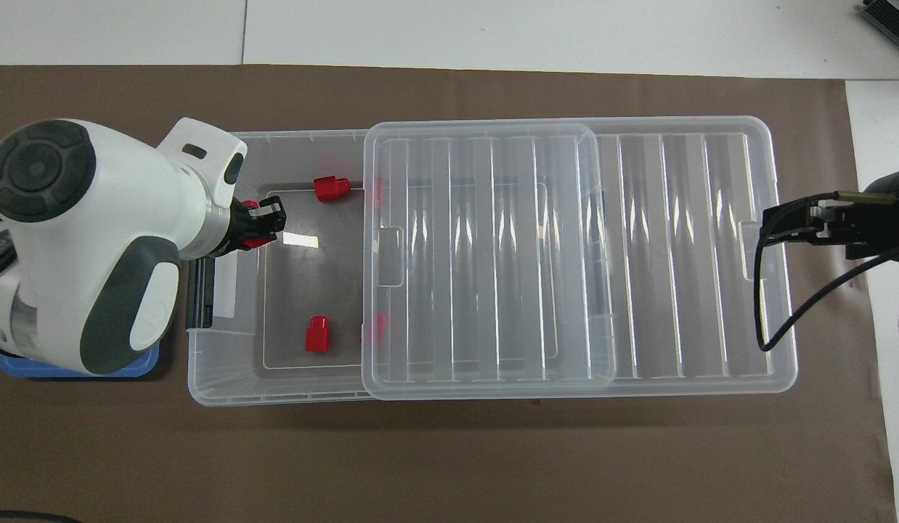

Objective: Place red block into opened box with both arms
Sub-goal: 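Carry the red block over the opened box with the left gripper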

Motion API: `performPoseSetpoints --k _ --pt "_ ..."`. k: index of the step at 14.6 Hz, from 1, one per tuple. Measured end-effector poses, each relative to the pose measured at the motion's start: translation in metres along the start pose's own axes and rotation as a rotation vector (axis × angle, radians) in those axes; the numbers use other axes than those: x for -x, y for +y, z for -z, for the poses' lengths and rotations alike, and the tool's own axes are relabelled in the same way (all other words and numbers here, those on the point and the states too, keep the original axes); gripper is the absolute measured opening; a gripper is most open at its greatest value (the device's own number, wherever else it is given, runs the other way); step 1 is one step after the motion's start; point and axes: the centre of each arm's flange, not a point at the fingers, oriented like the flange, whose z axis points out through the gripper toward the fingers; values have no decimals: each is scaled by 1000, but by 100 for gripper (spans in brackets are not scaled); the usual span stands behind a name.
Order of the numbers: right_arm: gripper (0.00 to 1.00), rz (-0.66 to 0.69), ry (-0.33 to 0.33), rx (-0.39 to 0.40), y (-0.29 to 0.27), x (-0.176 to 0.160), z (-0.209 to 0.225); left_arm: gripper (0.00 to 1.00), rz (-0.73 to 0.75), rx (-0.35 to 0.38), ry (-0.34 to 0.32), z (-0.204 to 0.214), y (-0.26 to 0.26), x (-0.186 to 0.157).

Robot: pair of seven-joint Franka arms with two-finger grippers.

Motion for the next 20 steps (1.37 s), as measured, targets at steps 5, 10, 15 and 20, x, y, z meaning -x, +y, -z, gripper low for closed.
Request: performPoseSetpoints --k 5,10,15,20 --pt "100 2 -2 1 -1 0 -1 34 10 15 24 -42 -12 8" --pt "100 4 -4 1 -2 1 -1 34 10 31 47 -78 -21 20" --pt "100 3 -8 2 -1 1 -3 34 -18 34 40 -102 -8 29" --pt "100 2 -8 2 -1 1 -4 34 -89 -55 59 -146 10 40"
